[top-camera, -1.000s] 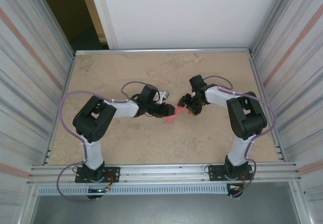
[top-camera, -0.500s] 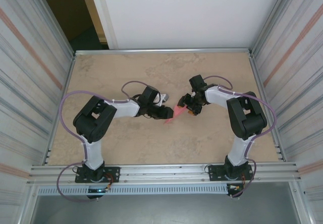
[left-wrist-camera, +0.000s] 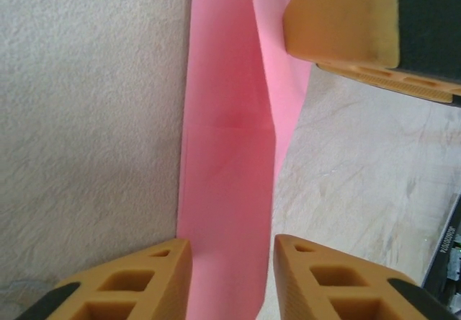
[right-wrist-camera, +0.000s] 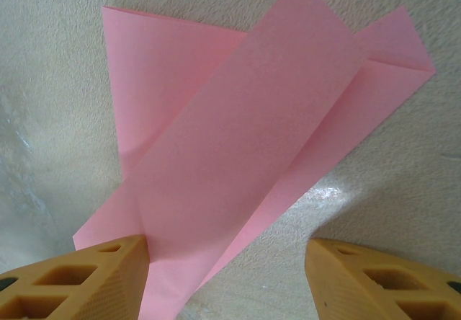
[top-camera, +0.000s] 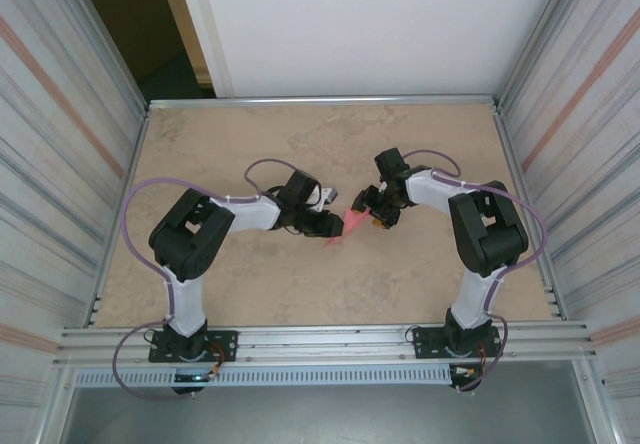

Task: Fold a paper plane with a square sheet of paper (pick it up from the middle)
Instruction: Fold the wing for the fifth time at the center of the table.

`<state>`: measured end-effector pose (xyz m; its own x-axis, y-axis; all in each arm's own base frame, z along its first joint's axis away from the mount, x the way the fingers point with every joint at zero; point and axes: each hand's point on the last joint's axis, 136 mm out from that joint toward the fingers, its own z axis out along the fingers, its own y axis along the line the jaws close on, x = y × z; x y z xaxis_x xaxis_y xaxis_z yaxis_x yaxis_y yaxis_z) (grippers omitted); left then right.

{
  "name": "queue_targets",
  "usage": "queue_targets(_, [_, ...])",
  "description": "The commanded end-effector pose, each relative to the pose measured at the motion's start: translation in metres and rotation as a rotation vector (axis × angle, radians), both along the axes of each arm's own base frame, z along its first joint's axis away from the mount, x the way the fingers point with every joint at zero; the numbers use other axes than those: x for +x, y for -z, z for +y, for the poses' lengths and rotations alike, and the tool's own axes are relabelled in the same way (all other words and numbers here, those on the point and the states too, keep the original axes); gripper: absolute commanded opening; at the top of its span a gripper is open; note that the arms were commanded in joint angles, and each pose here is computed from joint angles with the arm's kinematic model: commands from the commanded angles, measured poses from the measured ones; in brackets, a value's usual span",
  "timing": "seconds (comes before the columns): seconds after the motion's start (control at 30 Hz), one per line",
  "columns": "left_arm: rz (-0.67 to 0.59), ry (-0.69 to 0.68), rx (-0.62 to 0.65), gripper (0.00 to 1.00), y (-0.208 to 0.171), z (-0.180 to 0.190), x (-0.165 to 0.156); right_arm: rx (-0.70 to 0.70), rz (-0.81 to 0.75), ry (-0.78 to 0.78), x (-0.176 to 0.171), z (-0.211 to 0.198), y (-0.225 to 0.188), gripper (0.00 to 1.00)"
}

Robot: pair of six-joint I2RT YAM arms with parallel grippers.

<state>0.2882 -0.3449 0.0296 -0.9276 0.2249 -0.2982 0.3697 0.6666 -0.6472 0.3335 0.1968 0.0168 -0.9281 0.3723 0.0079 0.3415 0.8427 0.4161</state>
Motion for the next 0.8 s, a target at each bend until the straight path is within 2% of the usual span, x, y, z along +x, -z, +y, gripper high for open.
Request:
queue_targets(0.0, [0.041, 0.005, 0.097, 0.31, 0.032, 0.012, -0.007, -0.108, 0.089, 0.002, -0.019, -0.012, 0.060, 0.61])
queue_targets(0.27, [0.088, -0.012, 0.115, 0.22, 0.041, 0.016, -0.009, -0.115, 0.100, 0.005, -0.021, -0.014, 0.064, 0.61])
queue_targets(0.5, [0.115, -0.013, 0.143, 0.21, 0.044, 0.019, -0.009, -0.122, 0.105, 0.007, -0.023, -0.015, 0.066, 0.60])
queue_targets(0.77, [0.153, -0.024, 0.191, 0.21, 0.045, 0.023, -0.009, -0.144, 0.120, 0.013, -0.028, -0.021, 0.072, 0.54])
